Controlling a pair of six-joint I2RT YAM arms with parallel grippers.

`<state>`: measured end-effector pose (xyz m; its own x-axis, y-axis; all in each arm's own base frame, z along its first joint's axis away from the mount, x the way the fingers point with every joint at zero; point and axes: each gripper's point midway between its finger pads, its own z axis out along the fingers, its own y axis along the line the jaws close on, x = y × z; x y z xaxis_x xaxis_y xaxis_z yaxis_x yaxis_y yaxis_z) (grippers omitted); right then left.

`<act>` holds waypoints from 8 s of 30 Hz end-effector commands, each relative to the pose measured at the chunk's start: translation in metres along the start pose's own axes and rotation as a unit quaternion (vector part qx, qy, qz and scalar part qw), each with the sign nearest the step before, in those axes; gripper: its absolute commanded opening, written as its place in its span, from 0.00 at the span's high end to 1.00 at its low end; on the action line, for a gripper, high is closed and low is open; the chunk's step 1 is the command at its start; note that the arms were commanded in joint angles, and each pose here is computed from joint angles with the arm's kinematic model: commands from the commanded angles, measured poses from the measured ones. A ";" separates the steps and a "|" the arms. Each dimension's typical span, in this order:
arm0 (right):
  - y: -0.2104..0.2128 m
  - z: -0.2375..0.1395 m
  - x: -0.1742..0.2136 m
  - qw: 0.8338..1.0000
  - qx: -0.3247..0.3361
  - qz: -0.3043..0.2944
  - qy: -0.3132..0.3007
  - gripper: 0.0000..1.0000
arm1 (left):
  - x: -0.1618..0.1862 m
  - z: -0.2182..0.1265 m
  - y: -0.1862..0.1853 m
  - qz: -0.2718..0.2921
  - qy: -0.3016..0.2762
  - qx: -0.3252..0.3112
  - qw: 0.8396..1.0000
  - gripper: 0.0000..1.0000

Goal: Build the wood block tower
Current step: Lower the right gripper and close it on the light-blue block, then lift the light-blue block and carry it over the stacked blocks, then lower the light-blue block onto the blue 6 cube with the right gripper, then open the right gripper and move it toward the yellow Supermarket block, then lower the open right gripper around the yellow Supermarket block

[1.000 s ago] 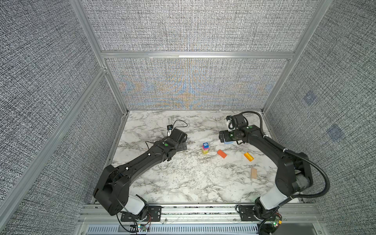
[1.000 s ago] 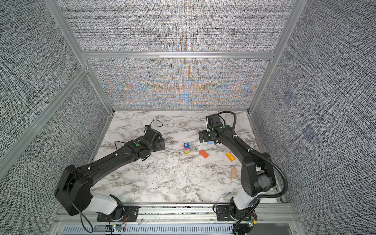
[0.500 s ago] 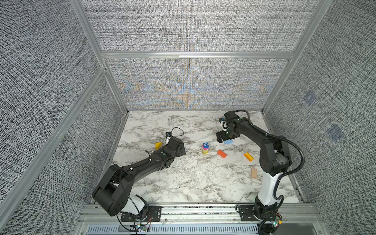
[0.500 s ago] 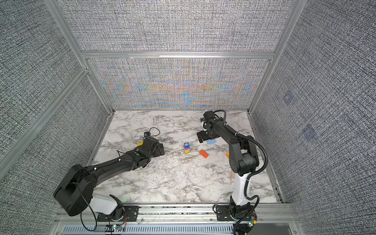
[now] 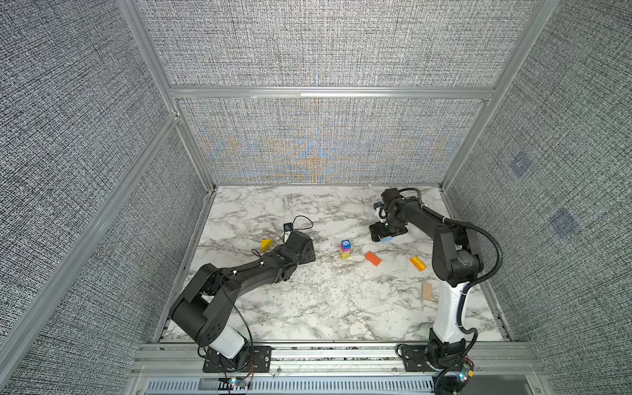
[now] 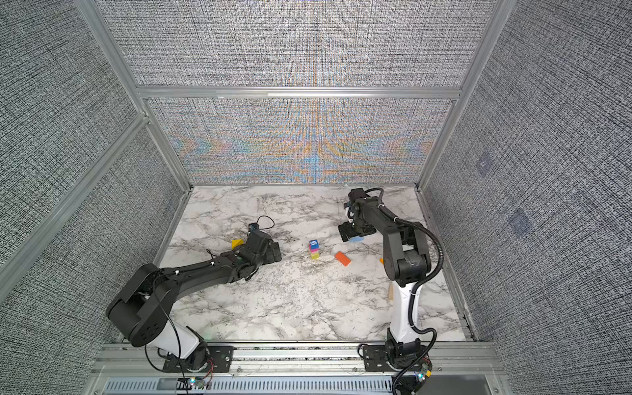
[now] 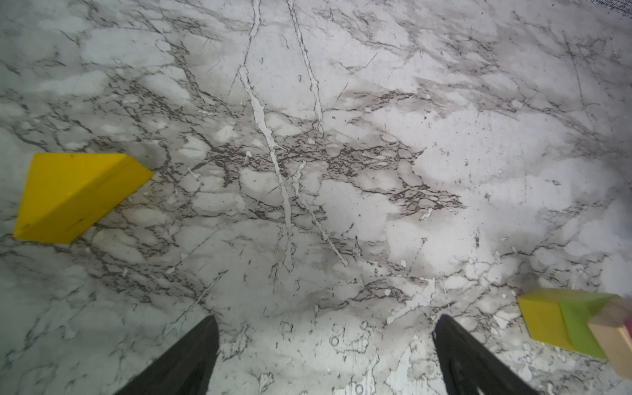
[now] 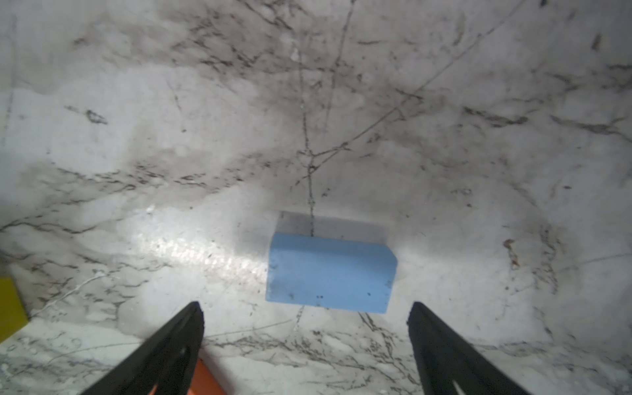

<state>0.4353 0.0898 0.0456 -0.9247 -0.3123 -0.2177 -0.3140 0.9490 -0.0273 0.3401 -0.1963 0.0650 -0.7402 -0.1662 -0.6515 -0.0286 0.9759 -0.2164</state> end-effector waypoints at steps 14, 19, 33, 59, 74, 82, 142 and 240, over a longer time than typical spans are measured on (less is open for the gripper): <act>-0.006 0.022 0.003 1.000 0.010 -0.002 0.028 0.10 | 0.001 0.009 -0.004 -0.004 0.008 0.008 1.000 0.01; -0.009 0.026 0.003 0.999 0.015 -0.002 0.037 0.21 | 0.004 0.013 -0.005 -0.007 0.016 0.011 1.000 0.01; -0.009 0.022 0.005 0.998 0.020 0.035 0.046 0.43 | 0.004 0.017 -0.002 -0.013 0.023 0.012 1.000 0.01; 0.061 -0.104 0.005 0.999 -0.005 0.048 -0.008 0.45 | -0.008 -0.022 -0.010 -0.003 0.068 0.014 0.998 0.01; 0.129 -0.113 -0.006 0.999 -0.041 -0.008 -0.025 0.45 | -0.005 -0.035 0.019 -0.039 0.059 -0.018 0.997 0.01; 0.154 -0.110 -0.008 0.997 -0.065 -0.038 -0.032 0.44 | -0.002 -0.030 0.022 -0.054 0.068 -0.009 0.996 0.01; 0.181 -0.082 -0.005 0.994 -0.054 -0.095 -0.019 0.20 | 0.008 -0.014 0.026 -0.072 0.093 0.008 0.993 0.02; -0.074 -0.011 0.149 0.895 0.026 0.444 0.020 0.19 | 0.020 0.004 -0.027 -0.051 0.086 0.107 0.989 0.02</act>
<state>0.3224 -0.0291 0.0254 -0.8143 0.5592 -0.1557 0.5505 0.8290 0.0986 0.3264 -0.2280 0.0516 -0.8552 -0.2063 -0.4754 0.0248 0.9001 -0.4351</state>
